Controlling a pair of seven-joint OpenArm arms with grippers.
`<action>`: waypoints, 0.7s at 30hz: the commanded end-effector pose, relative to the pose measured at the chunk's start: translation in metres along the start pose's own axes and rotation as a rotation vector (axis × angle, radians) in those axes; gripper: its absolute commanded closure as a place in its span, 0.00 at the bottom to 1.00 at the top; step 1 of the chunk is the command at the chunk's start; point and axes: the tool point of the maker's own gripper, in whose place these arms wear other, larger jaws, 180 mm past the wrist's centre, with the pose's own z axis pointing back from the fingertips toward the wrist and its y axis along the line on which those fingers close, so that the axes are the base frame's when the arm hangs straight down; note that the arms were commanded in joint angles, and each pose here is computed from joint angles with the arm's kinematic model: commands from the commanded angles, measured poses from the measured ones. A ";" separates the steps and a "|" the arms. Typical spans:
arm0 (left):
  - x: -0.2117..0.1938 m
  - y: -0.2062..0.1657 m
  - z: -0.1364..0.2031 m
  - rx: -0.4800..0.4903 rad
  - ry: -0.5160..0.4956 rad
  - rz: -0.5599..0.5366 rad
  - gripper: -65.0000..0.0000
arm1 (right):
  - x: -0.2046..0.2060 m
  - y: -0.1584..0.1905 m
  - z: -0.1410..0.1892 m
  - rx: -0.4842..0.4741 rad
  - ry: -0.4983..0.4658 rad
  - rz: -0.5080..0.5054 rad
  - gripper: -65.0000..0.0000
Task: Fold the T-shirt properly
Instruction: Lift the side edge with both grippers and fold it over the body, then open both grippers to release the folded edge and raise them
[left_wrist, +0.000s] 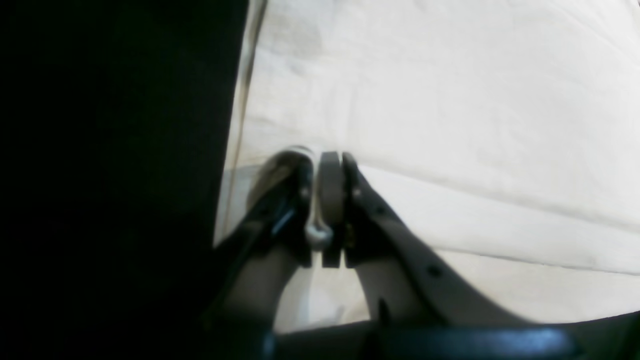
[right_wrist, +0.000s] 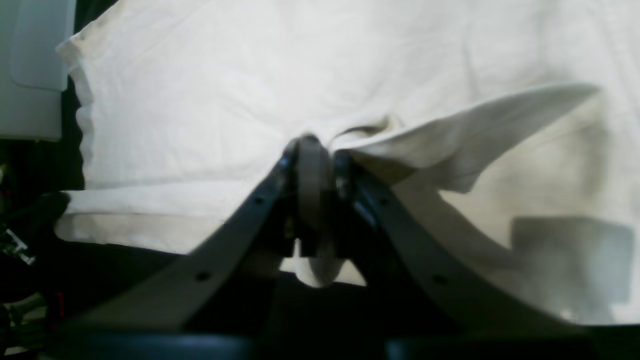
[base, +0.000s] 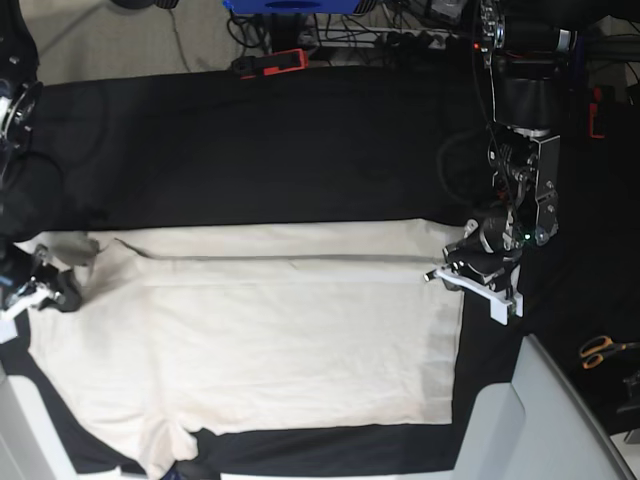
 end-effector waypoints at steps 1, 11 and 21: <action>0.024 -0.004 0.003 -0.015 -0.062 -0.010 1.00 | 0.034 0.003 0.009 0.011 -0.088 0.021 0.81; 0.059 0.003 0.008 -0.003 -0.123 -0.019 0.65 | 0.072 -0.005 0.029 0.027 -0.289 -0.062 0.27; 0.109 0.001 0.093 -0.022 -0.407 -0.011 0.61 | 0.034 -0.049 0.102 -0.033 -0.377 -0.214 0.27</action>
